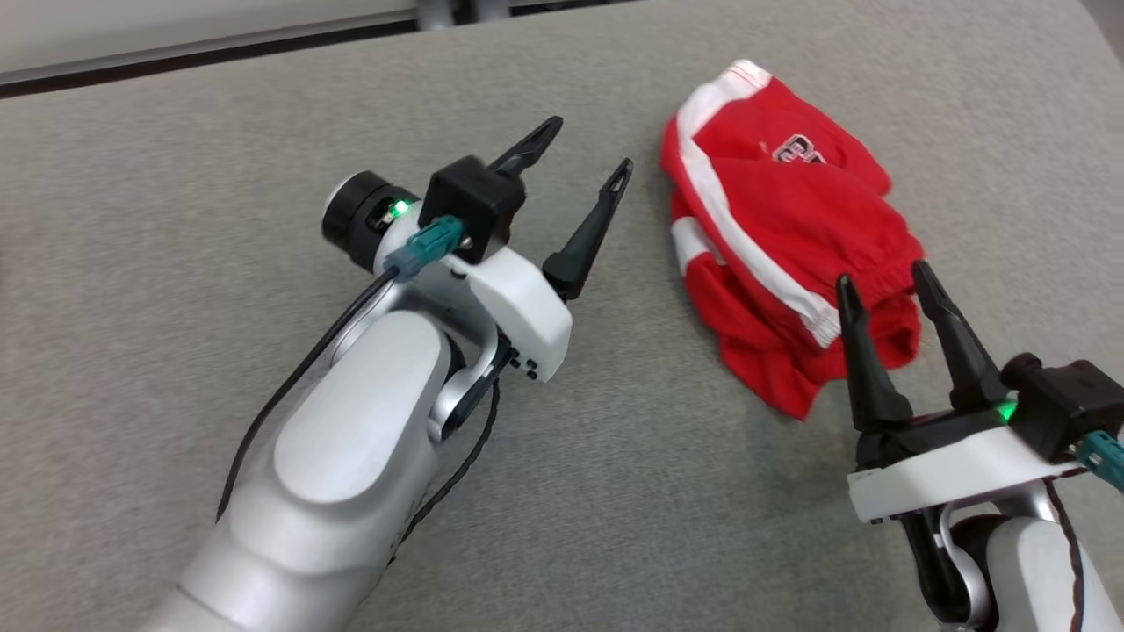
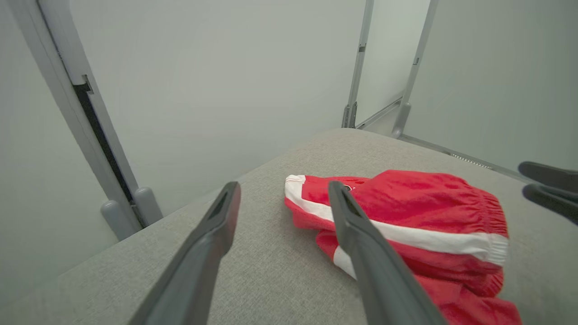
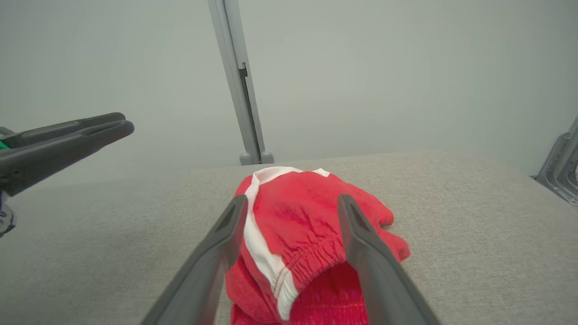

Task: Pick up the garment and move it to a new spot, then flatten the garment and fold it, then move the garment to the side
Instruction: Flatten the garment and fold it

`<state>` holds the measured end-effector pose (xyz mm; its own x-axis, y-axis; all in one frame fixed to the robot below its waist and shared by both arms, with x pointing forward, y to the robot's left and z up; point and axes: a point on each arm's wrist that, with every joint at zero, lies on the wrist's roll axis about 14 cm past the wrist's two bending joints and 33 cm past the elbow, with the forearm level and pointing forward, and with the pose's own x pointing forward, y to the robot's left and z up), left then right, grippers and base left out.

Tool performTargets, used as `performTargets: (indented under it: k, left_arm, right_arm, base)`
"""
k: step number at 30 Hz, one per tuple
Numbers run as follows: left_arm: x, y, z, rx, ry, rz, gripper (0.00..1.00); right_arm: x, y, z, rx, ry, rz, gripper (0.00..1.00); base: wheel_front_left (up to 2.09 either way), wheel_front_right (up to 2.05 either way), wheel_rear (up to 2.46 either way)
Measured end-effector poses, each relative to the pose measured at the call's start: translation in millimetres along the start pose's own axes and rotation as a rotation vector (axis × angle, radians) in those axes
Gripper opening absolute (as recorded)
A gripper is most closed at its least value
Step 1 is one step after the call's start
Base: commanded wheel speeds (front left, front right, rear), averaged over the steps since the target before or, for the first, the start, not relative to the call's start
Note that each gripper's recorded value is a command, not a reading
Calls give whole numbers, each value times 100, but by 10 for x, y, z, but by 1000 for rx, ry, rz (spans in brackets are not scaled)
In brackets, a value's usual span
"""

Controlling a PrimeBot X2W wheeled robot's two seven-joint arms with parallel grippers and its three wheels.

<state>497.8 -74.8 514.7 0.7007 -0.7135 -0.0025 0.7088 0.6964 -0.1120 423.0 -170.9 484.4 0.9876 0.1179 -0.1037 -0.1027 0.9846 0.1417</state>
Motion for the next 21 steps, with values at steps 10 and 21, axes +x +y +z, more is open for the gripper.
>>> performTargets:
  k: [10,21]
  left_arm:
    - [532,-484,-667,-112,232,-186,100]
    - [565,-692,-1241,-220,446,-197,0]
  right_arm:
    - [-106,-269,-111,6,12,-89,100]
    - [-236,-510,-212,17,34,-171,100]
  base:
    - [0,0,0]
    - [0,0,0]
